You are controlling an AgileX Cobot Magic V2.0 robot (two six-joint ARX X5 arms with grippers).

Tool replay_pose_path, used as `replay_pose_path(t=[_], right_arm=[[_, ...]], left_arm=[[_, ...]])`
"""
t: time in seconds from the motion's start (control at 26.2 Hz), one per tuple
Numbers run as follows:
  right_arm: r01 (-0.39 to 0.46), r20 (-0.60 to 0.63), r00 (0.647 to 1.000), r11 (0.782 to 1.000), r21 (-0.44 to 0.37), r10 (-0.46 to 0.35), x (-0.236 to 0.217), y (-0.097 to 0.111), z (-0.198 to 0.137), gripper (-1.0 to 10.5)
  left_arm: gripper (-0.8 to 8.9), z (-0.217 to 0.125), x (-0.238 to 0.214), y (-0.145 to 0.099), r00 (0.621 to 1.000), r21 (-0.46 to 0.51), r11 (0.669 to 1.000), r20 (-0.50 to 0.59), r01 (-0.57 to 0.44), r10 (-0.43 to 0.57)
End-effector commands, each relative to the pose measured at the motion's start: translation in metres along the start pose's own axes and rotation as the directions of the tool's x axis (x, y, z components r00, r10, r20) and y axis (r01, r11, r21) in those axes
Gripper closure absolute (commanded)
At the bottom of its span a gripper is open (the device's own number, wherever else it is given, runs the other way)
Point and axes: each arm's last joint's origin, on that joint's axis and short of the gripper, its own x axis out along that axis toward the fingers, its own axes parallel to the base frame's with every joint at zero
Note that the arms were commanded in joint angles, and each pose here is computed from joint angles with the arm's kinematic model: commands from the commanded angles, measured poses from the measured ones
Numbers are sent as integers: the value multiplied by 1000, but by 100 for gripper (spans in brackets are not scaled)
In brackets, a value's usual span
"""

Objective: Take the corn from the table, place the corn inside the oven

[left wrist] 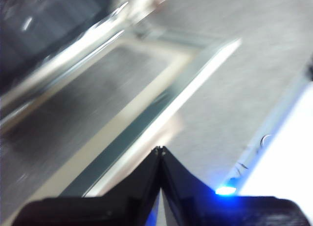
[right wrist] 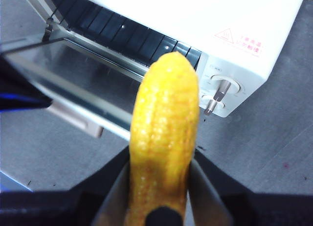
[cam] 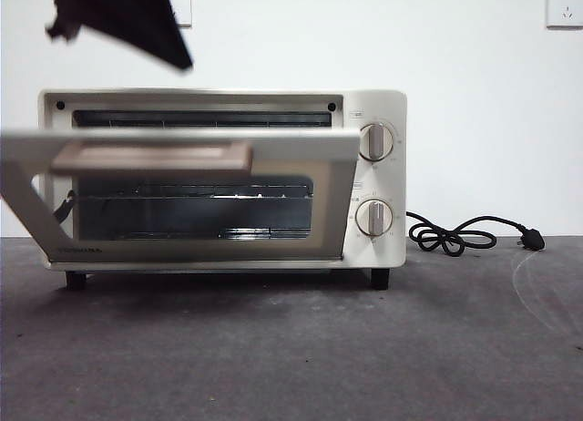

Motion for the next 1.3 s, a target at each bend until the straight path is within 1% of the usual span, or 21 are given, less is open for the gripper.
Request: replay_pose_path(t=[0.04, 0.19, 0.27, 0.42, 0.5, 0.57, 0.69, 0.73, 0.84, 0.96, 1.03, 1.11, 1.15, 1.19, 1.22, 1.3], right_arm=[[-3, 17, 1000, 1000, -16, 3, -3, 0, 1, 957], [-38, 15, 999, 998, -50, 39, -3, 1, 2, 957], [-67, 9, 998, 996, -60, 68, -2, 2, 2, 957], [-119, 23, 992, 988, -95, 122, -3, 4, 4, 957], [-166, 35, 985, 979, -122, 171, -3, 6, 6, 957], [-225, 46, 971, 963, -146, 233, -3, 8, 8, 957], [-316, 71, 940, 928, -198, 335, -5, 12, 12, 957], [-348, 80, 925, 913, -214, 371, -5, 14, 13, 957], [-423, 111, 878, 862, -278, 466, -9, 22, 17, 957], [-474, 145, 826, 811, -343, 544, -14, 35, 19, 957], [-493, 161, 795, 778, -389, 584, -16, 45, 21, 957], [-505, 174, 768, 751, -426, 616, -17, 56, 21, 957], [-509, 175, 758, 738, -444, 628, -17, 62, 21, 957], [-510, 173, 746, 719, -472, 643, -17, 68, 21, 957], [-509, 169, 738, 703, -497, 653, -16, 75, 20, 957], [-489, 162, 737, 684, -541, 656, -12, 86, 19, 957]], left_arm=[[819, -2, -11, -10, 999, 45, 999, 39, 11, -12], [819, -7, -33, -22, 994, 80, 997, 109, 1, -10], [819, -10, -45, -25, 989, 86, 996, 147, -39, 26], [819, -18, -68, -32, 968, 68, 989, 224, -133, 115], [819, -23, -79, -35, 955, 68, 984, 262, -165, 142], [819, -28, -91, -40, 940, 64, 981, 303, -184, 156], [819, -37, -109, -46, 916, 55, 978, 365, -200, 166], [819, -41, -114, -48, 908, 57, 978, 385, -200, 164], [819, -51, -130, -54, 884, 56, 978, 442, -200, 155], [819, -62, -145, -60, 857, 56, 978, 495, -199, 145], [819, -69, -154, -64, 839, 54, 979, 526, -196, 139], [819, -77, -163, -67, 818, 50, 980, 559, -193, 133], [819, -81, -167, -69, 807, 49, 979, 574, -200, 136], [819, -85, -171, -70, 791, 40, 975, 592, -218, 152], [819, -90, -176, -71, 774, 25, 970, 609, -240, 175], [819, -99, -184, -72, 737, -11, 958, 637, -285, 227]])
